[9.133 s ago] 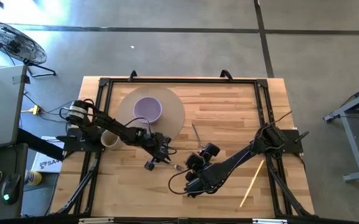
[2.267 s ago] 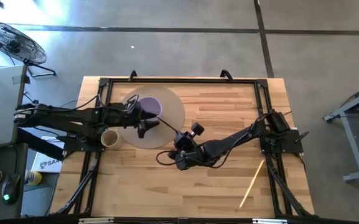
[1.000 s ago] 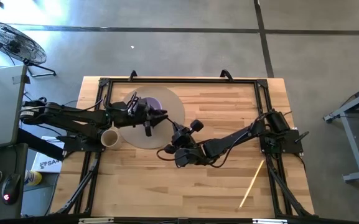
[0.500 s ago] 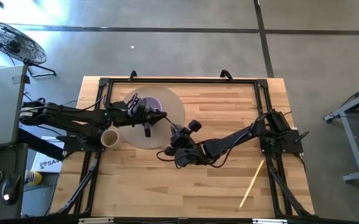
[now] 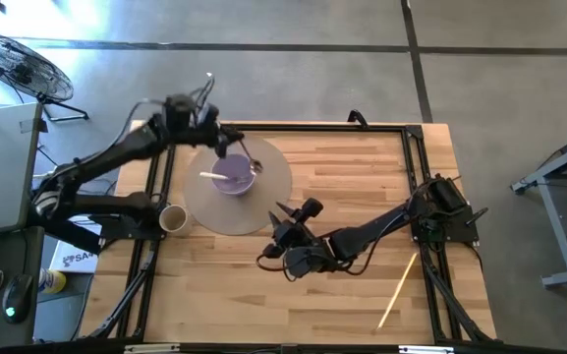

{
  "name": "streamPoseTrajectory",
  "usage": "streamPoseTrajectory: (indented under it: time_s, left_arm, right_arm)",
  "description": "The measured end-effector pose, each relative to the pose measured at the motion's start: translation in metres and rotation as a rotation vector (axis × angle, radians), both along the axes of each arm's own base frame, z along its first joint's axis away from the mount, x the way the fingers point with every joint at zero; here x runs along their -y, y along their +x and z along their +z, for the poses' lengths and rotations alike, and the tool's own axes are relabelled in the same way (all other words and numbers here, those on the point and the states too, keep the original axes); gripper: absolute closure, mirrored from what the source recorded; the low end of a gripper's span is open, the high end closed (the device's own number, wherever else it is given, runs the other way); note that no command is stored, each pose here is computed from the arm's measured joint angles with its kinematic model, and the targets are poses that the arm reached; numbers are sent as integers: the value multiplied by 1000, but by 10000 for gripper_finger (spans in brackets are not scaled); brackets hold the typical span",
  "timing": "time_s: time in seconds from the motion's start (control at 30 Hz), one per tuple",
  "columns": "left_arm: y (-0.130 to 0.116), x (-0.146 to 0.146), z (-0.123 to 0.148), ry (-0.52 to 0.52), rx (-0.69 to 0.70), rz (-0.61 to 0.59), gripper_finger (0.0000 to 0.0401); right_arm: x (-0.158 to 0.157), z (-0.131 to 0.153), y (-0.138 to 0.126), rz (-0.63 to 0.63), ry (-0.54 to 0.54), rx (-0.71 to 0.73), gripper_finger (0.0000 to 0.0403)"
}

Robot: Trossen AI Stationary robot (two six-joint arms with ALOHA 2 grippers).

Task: Pick & Place Utensil
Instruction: Put the silver spoon into the purple bowl on the gray placemat

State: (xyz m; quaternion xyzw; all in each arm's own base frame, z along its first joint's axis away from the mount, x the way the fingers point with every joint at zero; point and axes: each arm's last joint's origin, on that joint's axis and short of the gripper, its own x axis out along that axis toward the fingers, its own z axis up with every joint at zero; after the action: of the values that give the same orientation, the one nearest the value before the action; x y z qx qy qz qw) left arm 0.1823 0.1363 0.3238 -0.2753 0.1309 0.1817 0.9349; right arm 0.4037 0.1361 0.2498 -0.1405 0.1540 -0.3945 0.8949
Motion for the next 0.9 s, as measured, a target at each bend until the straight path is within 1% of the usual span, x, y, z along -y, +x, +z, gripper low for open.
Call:
streamPoseTrajectory:
  time_s: [0.1,0.23,0.27,0.43,0.6,0.9]
  left_arm:
    - [-13,-25,3,-86,-48,9,395]
    - [-23,-51,-14,-207,-128,26,395]
    - [-25,-54,-19,-219,-141,24,395]
    - [-24,-61,-54,-261,-236,5,395]
    - [-21,-65,-77,-282,-261,3,395]
    - [-21,-67,-92,-268,-292,58,395]
  right_arm:
    - [0,-1,0,27,19,-8,261]
    - [1,-2,1,36,40,-1,261]
    - [2,-2,1,37,41,-3,261]
    - [3,-3,1,35,42,-7,261]
    - [3,-3,2,45,56,-3,260]
    - [3,-4,2,47,61,-4,261]
